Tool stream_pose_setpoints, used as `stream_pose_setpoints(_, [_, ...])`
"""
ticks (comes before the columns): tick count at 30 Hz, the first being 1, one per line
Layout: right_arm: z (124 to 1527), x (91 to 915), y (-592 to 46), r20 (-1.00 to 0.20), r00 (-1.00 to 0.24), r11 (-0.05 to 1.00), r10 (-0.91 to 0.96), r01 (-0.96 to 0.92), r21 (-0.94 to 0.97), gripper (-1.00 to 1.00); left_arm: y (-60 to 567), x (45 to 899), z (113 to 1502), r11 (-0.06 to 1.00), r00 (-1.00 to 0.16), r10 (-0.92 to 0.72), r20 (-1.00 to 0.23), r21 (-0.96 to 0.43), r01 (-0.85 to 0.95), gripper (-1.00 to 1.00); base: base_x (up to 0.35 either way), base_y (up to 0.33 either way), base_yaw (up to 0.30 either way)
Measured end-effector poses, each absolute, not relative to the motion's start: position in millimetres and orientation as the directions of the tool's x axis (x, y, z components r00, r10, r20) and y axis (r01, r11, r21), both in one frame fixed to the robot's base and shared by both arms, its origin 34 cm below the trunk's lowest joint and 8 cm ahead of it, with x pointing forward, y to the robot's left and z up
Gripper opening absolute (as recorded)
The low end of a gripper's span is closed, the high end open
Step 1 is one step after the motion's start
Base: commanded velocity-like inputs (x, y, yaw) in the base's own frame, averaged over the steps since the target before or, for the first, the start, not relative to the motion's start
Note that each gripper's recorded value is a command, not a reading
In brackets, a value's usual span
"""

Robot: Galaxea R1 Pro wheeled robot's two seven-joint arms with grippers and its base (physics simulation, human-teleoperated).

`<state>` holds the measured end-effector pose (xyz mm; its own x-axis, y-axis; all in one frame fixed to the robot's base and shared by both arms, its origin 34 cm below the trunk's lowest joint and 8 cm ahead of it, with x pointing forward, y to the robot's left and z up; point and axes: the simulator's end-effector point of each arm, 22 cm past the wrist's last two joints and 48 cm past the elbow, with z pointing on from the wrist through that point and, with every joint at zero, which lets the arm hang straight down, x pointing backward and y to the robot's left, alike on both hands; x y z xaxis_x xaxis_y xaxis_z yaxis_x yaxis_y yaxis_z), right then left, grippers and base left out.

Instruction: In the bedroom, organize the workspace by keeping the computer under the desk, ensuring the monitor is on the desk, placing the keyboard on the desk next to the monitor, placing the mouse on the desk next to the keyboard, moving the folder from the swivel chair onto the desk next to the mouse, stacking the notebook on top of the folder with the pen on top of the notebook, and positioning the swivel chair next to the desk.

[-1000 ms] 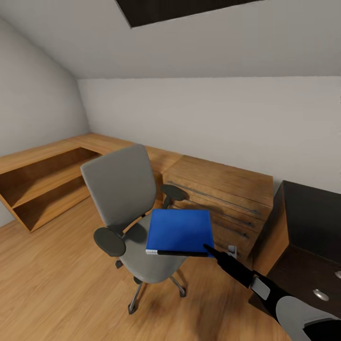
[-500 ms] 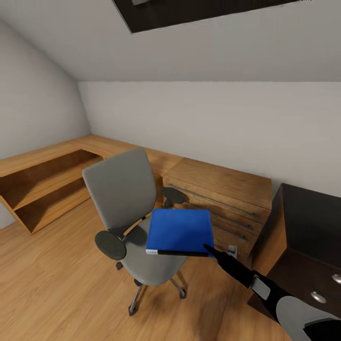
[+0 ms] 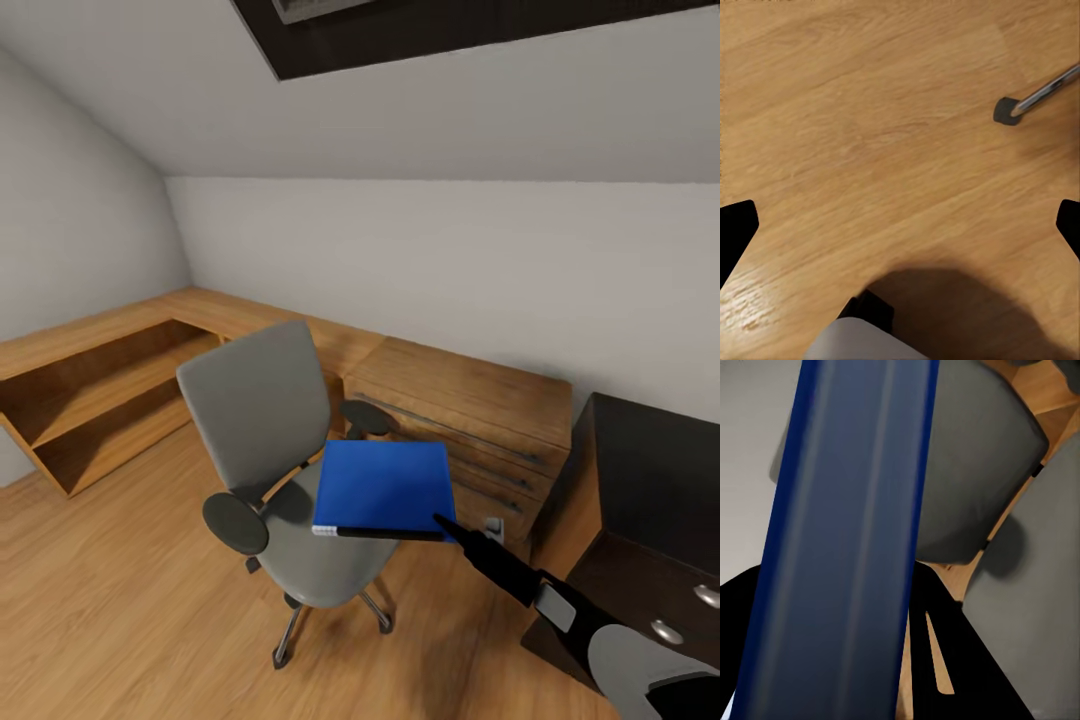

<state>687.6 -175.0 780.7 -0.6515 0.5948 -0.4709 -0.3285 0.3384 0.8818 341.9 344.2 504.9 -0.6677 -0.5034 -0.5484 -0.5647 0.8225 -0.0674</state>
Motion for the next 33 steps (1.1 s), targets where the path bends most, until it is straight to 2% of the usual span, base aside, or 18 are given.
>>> stream_pose_setpoints(21, [834.7,693.2,-173.3,-0.399,-0.708,0.255,0.582,-0.308,0.917,-1.00,341.8,340.7,536.5,0.822,-0.668,-0.506,-0.546,-0.070,-0.565,1.00,0.000,0.000,0.000])
stream_pose_setpoints(33, [862.4,701.5,-194.1,-0.389,-0.729,0.271,0.563,-0.282,0.920,-1.00,341.4,339.2,553.3,0.822,-0.669,-0.506,-0.544,-0.070,-0.565,1.00,0.000,0.000,0.000])
